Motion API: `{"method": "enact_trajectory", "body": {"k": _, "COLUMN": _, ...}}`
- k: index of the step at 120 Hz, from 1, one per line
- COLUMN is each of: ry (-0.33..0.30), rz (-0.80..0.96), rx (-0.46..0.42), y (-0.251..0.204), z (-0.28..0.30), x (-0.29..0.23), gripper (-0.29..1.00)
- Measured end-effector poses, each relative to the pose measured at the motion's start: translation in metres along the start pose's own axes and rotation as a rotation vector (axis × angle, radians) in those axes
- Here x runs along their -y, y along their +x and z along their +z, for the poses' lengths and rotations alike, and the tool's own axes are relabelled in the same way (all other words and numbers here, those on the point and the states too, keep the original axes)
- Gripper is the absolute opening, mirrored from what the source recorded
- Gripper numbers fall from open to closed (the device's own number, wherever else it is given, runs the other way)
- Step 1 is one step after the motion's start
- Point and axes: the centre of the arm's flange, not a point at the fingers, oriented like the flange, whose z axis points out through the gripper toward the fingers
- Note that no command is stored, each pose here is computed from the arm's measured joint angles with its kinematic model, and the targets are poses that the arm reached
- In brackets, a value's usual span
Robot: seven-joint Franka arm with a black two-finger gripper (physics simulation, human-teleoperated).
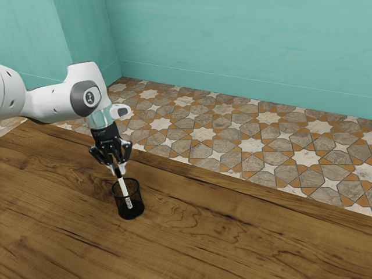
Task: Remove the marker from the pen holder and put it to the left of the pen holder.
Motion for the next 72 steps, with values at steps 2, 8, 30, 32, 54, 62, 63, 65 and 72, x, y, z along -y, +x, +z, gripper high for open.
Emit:
{"method": "enact_trajectory", "body": {"k": 2, "ry": 0.0, "rz": 0.001, "rx": 0.0, "y": 0.0, "z": -0.001, "x": 0.0, "gripper": 0.06}}
{"method": "enact_trajectory", "body": {"k": 8, "ry": -0.001, "rz": 0.005, "rx": 0.0, "y": -0.001, "z": -0.002, "x": 0.0, "gripper": 0.02}}
{"method": "enact_trajectory", "body": {"k": 30, "ry": 0.001, "rz": 0.021, "rx": -0.012, "y": -0.006, "z": -0.018, "x": -0.002, "gripper": -0.04}}
{"method": "enact_trajectory", "body": {"k": 32, "ry": 0.0, "rz": 0.023, "rx": -0.015, "y": -0.008, "z": -0.021, "x": -0.003, "gripper": -0.05}}
{"method": "enact_trajectory", "body": {"k": 54, "ry": 0.001, "rz": 0.068, "rx": -0.073, "y": -0.027, "z": -0.089, "x": -0.016, "gripper": -0.07}}
{"method": "enact_trajectory", "body": {"k": 62, "ry": 0.02, "rz": 0.087, "rx": -0.087, "y": -0.032, "z": -0.116, "x": -0.02, "gripper": -0.08}}
{"method": "enact_trajectory", "body": {"k": 63, "ry": 0.024, "rz": 0.089, "rx": -0.087, "y": -0.032, "z": -0.12, "x": -0.02, "gripper": -0.08}}
{"method": "enact_trajectory", "body": {"k": 65, "ry": 0.031, "rz": 0.092, "rx": -0.086, "y": -0.033, "z": -0.126, "x": -0.02, "gripper": -0.08}}
{"method": "enact_trajectory", "body": {"k": 72, "ry": 0.074, "rz": 0.097, "rx": -0.069, "y": -0.036, "z": -0.142, "x": -0.019, "gripper": -0.08}}
